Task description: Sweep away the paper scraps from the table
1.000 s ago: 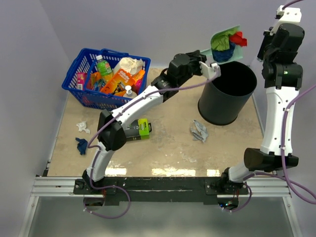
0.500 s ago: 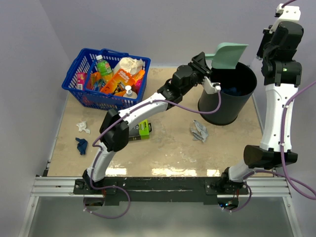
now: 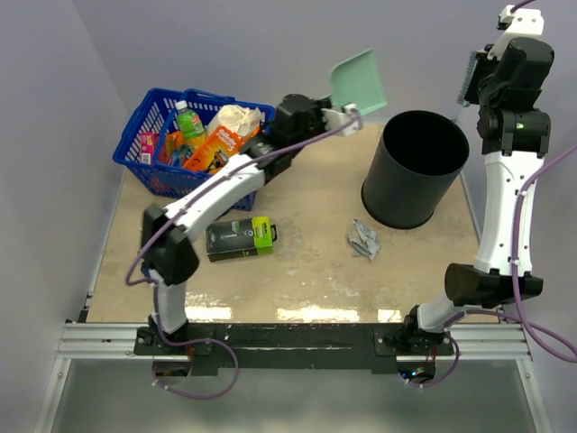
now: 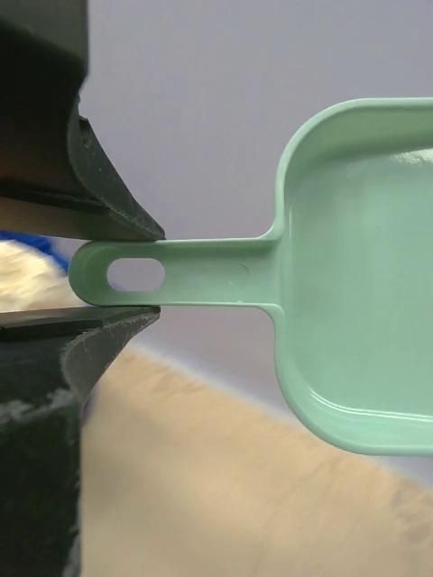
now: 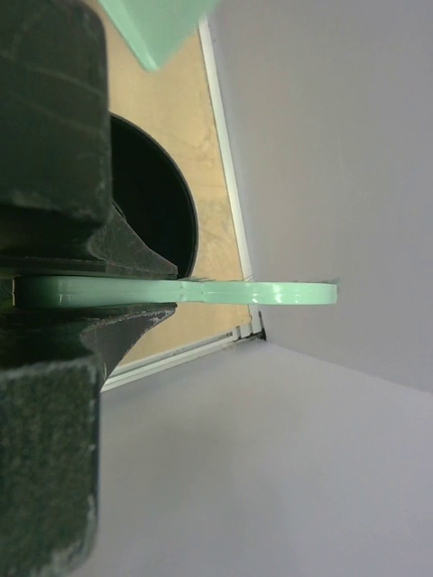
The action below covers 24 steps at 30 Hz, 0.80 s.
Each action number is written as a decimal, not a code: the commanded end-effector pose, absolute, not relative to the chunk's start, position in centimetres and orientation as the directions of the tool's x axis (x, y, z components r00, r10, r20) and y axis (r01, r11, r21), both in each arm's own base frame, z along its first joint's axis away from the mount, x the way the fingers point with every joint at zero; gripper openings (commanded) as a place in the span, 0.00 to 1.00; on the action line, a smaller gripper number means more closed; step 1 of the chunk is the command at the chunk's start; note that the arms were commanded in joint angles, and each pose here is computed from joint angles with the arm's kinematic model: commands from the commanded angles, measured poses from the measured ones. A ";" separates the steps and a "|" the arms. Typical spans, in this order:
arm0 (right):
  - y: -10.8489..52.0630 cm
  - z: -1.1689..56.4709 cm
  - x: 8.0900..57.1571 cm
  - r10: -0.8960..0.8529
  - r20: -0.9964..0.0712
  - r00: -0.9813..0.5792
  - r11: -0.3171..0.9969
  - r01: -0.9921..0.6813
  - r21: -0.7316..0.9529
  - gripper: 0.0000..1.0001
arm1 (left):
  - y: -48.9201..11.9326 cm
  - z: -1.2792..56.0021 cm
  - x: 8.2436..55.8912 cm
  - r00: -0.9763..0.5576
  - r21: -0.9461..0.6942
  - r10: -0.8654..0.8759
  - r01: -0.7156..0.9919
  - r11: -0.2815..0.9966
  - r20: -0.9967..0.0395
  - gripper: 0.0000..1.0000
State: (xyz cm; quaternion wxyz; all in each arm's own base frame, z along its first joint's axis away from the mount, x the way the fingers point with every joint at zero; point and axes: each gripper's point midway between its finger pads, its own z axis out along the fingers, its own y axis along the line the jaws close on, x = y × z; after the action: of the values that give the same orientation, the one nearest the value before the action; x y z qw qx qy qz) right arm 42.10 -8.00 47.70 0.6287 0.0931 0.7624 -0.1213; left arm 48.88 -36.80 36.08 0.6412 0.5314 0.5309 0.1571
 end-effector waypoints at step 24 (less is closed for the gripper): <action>13.8 28.6 35.2 -0.379 -0.755 -0.535 0.879 -0.464 -0.112 0.00 | -23.4 12.7 25.9 0.025 0.190 0.866 0.978 0.081 -0.499 0.00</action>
State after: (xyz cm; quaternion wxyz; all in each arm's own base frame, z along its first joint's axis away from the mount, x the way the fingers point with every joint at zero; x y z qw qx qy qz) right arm 36.51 16.76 30.18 0.4344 -0.2813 0.8490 0.1068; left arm 26.47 -21.97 13.36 0.2631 0.6519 0.7080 -0.0681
